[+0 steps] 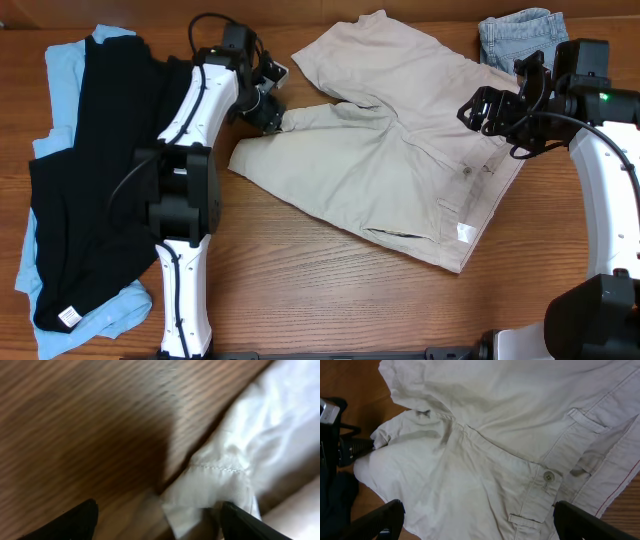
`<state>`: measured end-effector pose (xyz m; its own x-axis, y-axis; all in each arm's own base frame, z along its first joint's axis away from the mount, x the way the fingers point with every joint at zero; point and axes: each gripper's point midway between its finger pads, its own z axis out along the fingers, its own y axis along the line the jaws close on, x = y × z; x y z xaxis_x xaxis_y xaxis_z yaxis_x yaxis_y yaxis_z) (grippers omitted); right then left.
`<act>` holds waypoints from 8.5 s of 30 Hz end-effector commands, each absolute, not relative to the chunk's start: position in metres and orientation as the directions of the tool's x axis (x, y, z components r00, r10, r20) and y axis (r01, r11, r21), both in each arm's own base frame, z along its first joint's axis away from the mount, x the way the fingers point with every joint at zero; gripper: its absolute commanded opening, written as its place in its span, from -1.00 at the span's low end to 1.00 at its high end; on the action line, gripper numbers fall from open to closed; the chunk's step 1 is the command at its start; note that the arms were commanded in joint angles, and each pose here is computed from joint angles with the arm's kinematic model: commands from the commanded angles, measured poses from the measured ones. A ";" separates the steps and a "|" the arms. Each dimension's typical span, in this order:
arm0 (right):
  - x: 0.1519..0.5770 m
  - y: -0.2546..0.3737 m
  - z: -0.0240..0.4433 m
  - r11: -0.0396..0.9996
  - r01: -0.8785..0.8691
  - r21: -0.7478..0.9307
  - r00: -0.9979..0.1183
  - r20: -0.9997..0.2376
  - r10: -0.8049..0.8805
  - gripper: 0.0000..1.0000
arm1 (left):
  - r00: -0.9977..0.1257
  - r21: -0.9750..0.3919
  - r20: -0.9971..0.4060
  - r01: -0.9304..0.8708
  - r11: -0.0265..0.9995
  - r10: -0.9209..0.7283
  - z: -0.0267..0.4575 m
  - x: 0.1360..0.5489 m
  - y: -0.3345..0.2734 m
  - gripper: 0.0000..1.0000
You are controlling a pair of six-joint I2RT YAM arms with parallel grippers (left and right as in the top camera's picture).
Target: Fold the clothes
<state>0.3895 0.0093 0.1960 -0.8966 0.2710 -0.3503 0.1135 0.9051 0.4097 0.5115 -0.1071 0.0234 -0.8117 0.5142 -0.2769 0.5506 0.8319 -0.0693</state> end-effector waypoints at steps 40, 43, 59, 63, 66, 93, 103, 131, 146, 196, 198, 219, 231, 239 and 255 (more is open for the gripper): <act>0.392 0.030 0.183 0.910 0.057 0.412 -0.903 -0.368 0.223 0.91 | -0.974 0.088 -0.214 0.052 0.995 0.070 -0.003 0.536 0.037 -0.92; 0.393 0.039 0.178 0.911 0.034 0.411 -0.906 -0.372 0.202 0.90 | -0.981 0.100 -0.193 0.009 0.995 0.028 0.018 0.531 0.061 -0.92; 0.376 0.052 0.241 0.905 -0.002 0.425 -0.857 -0.466 0.218 0.86 | -0.819 -0.089 -0.562 0.200 0.976 0.117 0.239 0.548 -0.003 0.38; 0.370 0.048 0.241 0.913 0.014 0.408 -0.860 -0.460 0.219 0.87 | -0.736 -0.093 -0.646 0.338 0.937 0.202 0.247 0.569 -0.047 0.49; 0.368 0.046 0.237 0.917 0.028 0.397 -0.867 -0.448 0.220 0.88 | -0.701 -0.066 -0.653 0.431 0.900 0.288 0.225 0.583 -0.085 0.52; 0.362 0.034 0.228 0.940 0.072 0.333 -0.876 -0.429 0.219 1.00 | -0.881 0.097 -0.339 0.315 0.944 0.329 -0.028 0.592 -0.148 0.67; 0.370 0.034 0.208 0.933 0.116 0.341 -0.895 -0.371 0.247 1.00 | -0.999 0.085 0.000 0.048 0.995 0.048 -0.043 0.519 -0.063 0.71; 0.511 0.087 0.040 0.915 -0.008 0.402 -0.882 -0.435 0.184 0.63 | -0.884 0.004 -0.458 0.107 0.994 0.097 0.143 0.578 -0.061 0.86; 0.543 0.106 -0.001 0.910 -0.077 0.406 -0.836 -0.524 0.163 0.26 | -0.839 0.009 -0.534 0.118 0.993 0.105 0.176 0.583 -0.061 0.87; 0.390 0.023 0.328 0.915 0.073 0.397 -0.727 -0.607 0.321 1.00 | -0.861 -0.055 -0.508 0.009 0.998 -0.020 0.279 0.493 -0.054 1.00; 0.368 0.026 0.339 0.910 0.088 0.406 -0.724 -0.601 0.338 1.00 | -0.840 -0.090 -0.542 0.031 0.995 -0.023 0.301 0.484 -0.060 1.00; 0.240 0.019 0.307 0.815 0.492 0.307 -0.721 -0.381 0.579 1.00 | -0.896 -0.072 -0.190 -0.395 0.916 -0.401 0.242 0.333 -0.038 1.00; 0.248 0.043 0.189 0.837 0.464 0.290 -0.829 -0.190 0.526 0.95 | -0.731 -0.026 -0.074 -0.679 0.734 -0.678 0.050 0.314 -0.020 0.89; 0.260 0.059 0.168 0.850 0.381 0.363 -0.865 -0.186 0.467 0.92 | -0.711 -0.055 -0.159 -0.687 0.725 -0.685 0.005 0.312 -0.012 0.89; 0.234 0.090 0.132 0.845 0.455 0.281 -0.878 -0.018 0.479 0.68 | -0.654 -0.063 -0.209 -0.733 0.677 -0.728 -0.020 0.306 0.003 -0.58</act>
<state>0.2452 0.0825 0.1435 -0.9010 0.4275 -0.0737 0.3881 0.8702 0.3035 0.3234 0.0048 -0.0005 -0.6462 -0.7153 -0.2659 -0.7209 0.6865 -0.0949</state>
